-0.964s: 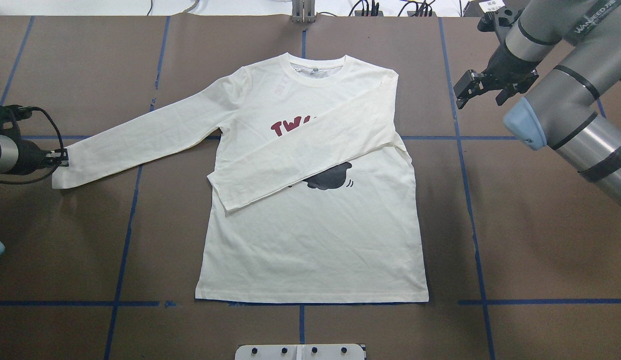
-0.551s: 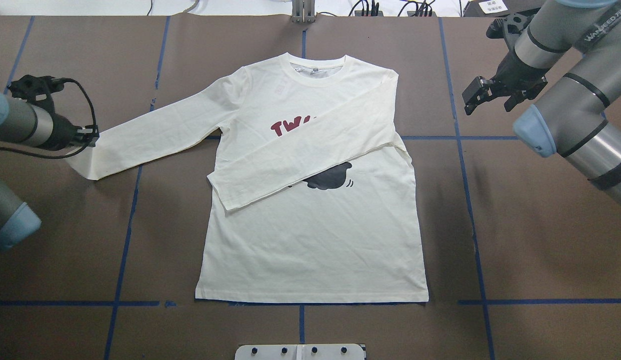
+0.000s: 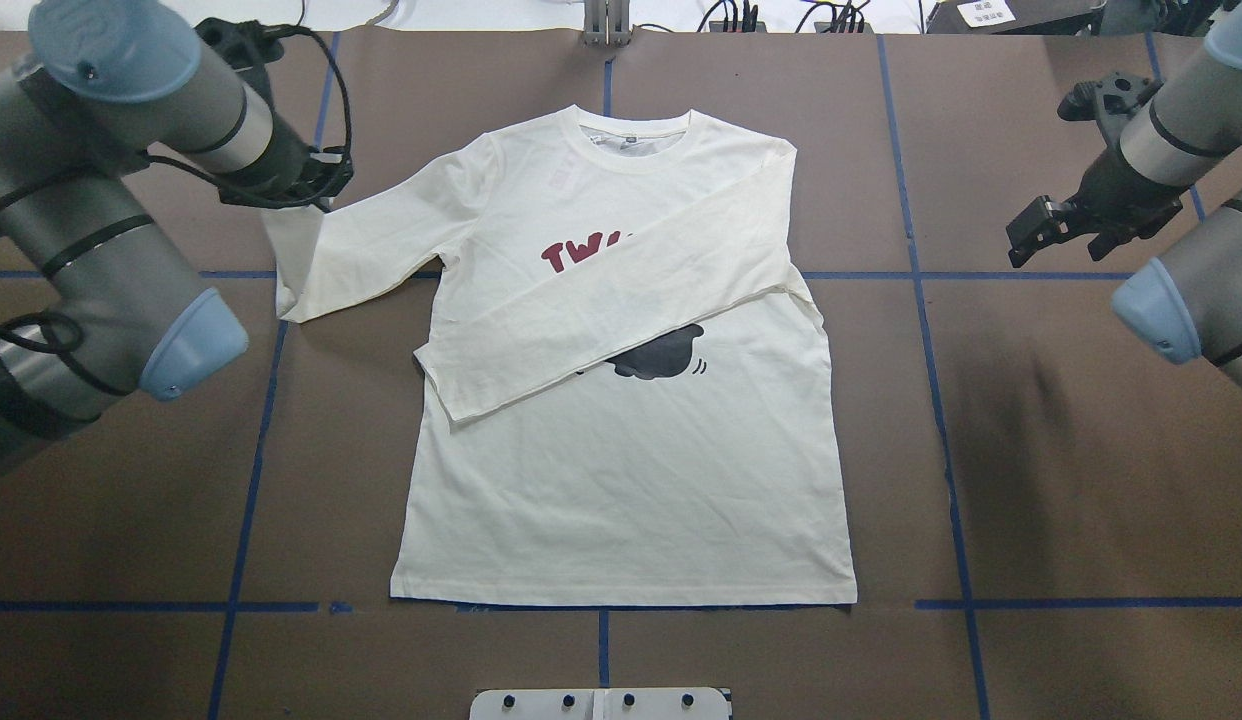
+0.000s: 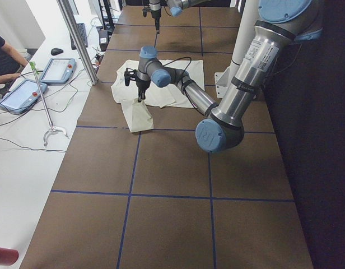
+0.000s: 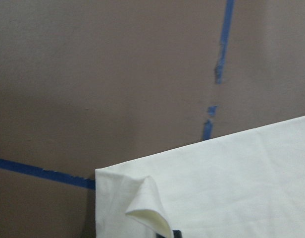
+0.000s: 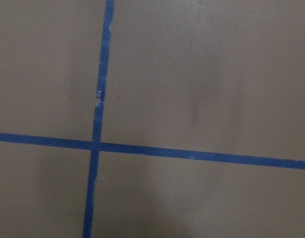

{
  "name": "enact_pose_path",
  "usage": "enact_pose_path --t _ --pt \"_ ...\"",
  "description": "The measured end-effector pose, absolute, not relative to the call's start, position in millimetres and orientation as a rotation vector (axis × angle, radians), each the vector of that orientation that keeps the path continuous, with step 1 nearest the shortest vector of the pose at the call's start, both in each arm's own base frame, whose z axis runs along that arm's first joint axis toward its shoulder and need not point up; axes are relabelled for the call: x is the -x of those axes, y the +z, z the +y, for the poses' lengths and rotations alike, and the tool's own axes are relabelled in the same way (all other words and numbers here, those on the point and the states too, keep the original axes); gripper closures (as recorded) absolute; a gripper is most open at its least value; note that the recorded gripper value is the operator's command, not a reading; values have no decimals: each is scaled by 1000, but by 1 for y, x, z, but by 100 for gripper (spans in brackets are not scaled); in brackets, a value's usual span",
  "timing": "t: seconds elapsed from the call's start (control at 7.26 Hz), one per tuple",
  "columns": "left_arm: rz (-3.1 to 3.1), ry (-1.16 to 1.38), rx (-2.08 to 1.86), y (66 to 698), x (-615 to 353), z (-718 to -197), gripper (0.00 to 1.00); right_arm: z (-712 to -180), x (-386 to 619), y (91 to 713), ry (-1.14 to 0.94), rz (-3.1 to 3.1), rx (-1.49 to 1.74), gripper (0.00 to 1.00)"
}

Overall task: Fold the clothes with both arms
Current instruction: 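Carry the sleeve with the left gripper across the shirt front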

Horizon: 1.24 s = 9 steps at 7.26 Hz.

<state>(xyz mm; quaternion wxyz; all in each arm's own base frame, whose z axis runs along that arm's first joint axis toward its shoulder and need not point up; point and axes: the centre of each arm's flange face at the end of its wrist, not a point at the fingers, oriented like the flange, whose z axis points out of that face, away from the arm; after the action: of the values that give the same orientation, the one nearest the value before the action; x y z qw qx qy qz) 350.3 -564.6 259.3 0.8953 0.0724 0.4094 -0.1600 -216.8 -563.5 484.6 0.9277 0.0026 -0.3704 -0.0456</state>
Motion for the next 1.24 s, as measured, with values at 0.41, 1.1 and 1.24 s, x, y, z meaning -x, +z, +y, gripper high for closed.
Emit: enact_pose_path --t 0.41,1.1,1.24 --pt "1089 -427 -23 89 -395 -546 100 -545 199 525 -91 -750 -1 0" --pt "1218 -503 74 2 -546 -471 100 -542 197 533 -79 -745 16 0" --pt "1219 -508 75 7 -564 -465 100 -542 198 534 -78 -745 18 0"
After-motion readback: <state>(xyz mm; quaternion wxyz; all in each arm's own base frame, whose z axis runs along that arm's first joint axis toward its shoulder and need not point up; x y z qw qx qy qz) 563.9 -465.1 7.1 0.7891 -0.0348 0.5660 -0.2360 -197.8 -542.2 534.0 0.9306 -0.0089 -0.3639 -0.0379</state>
